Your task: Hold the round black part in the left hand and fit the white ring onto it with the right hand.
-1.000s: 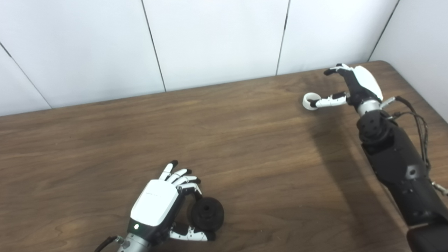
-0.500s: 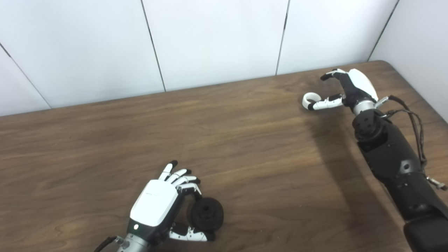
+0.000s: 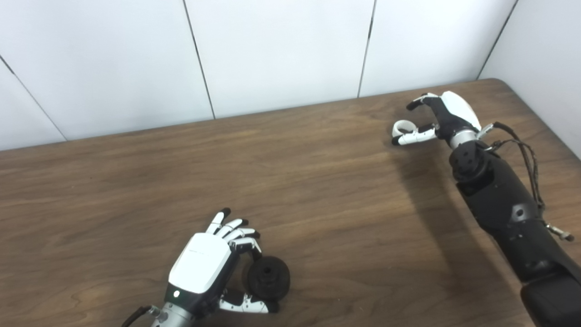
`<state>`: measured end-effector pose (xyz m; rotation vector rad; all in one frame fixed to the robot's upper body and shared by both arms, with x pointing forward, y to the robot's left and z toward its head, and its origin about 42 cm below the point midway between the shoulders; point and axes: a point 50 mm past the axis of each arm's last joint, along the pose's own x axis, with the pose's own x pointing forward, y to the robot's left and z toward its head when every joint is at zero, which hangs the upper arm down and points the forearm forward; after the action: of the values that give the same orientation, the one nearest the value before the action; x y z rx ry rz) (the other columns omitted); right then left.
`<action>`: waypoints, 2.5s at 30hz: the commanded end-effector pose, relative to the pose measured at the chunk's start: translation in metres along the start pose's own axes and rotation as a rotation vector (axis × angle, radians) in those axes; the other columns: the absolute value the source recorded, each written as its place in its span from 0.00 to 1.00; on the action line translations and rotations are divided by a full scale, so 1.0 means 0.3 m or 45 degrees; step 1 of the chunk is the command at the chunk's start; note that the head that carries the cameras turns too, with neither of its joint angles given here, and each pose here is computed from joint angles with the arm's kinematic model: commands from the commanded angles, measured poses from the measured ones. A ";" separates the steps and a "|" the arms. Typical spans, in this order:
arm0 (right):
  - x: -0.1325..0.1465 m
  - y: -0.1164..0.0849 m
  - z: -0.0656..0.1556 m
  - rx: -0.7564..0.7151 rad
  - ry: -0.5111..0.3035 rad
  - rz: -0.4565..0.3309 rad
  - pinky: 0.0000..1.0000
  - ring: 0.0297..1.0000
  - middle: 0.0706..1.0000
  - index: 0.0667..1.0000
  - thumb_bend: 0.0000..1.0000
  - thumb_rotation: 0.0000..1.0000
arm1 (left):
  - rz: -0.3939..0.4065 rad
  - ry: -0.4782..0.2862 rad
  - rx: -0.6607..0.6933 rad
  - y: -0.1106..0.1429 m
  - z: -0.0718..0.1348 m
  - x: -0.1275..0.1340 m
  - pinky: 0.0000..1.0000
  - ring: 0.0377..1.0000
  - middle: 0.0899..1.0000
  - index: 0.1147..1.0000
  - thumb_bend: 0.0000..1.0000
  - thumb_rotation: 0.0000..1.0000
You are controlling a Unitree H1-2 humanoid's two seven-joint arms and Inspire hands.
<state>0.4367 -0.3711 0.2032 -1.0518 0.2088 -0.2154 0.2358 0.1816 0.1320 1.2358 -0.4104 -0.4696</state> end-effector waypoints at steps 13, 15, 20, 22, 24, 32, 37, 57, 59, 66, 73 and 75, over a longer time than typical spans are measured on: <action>0.047 -0.079 0.041 -0.059 -0.020 -0.088 0.98 0.95 0.91 0.65 0.89 0.28 | -0.068 0.019 0.039 -0.006 -0.017 -0.027 1.00 0.86 0.74 0.42 0.52 0.06; 0.043 -0.078 0.041 -0.060 -0.019 -0.088 0.97 0.94 0.90 0.63 0.88 0.26 | -0.069 0.018 0.039 -0.006 -0.017 -0.027 1.00 0.86 0.74 0.42 0.52 0.06; 0.040 -0.078 0.026 -0.054 -0.012 -0.086 0.97 0.95 0.89 0.61 0.87 0.25 | -0.066 0.016 0.039 -0.008 -0.017 -0.027 1.00 0.86 0.74 0.42 0.52 0.05; 0.039 -0.078 0.021 -0.051 -0.012 -0.089 0.97 0.95 0.89 0.60 0.87 0.24 | -0.068 0.018 0.043 -0.008 -0.016 -0.027 1.00 0.86 0.74 0.42 0.52 0.06; 0.039 -0.077 0.018 -0.052 -0.016 -0.090 0.97 0.95 0.89 0.59 0.87 0.24 | -0.069 0.019 0.046 -0.008 -0.017 -0.028 1.00 0.86 0.74 0.42 0.52 0.06; 0.038 -0.077 0.015 -0.050 -0.022 -0.088 0.99 0.95 0.88 0.58 0.85 0.21 | -0.072 0.020 0.051 -0.008 -0.016 -0.029 1.00 0.86 0.74 0.42 0.52 0.06; 0.032 -0.077 0.013 -0.025 -0.060 -0.116 1.00 0.95 0.85 0.46 0.54 0.14 | -0.073 0.019 0.040 -0.007 -0.014 -0.029 1.00 0.86 0.74 0.42 0.52 0.06; 0.003 -0.061 -0.002 -0.074 -0.092 -0.073 1.00 1.00 0.84 0.45 0.52 0.13 | -0.061 0.008 0.037 -0.014 -0.009 -0.025 1.00 0.86 0.74 0.42 0.52 0.05; -0.009 -0.065 0.004 -0.068 -0.109 -0.070 1.00 1.00 0.84 0.45 0.52 0.13 | -0.060 0.006 0.040 -0.015 -0.009 -0.025 1.00 0.86 0.74 0.42 0.52 0.06; -0.085 -0.060 0.064 -0.020 -0.211 -0.040 1.00 0.98 0.83 0.45 0.52 0.13 | -0.066 0.008 0.028 -0.018 -0.002 -0.021 1.00 0.86 0.74 0.42 0.52 0.05; -0.167 -0.024 0.140 -0.066 -0.345 0.018 1.00 0.99 0.84 0.45 0.52 0.13 | -0.061 0.010 0.030 -0.019 0.007 -0.017 1.00 0.86 0.74 0.42 0.52 0.05; -0.195 -0.016 0.168 -0.090 -0.392 0.037 1.00 0.98 0.83 0.45 0.52 0.13 | -0.060 0.011 0.029 -0.019 0.010 -0.016 1.00 0.86 0.74 0.42 0.52 0.05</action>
<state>0.3921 -0.3188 0.2131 -1.1050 0.0305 -0.0061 0.2349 0.1783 0.1321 1.2291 -0.4123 -0.4731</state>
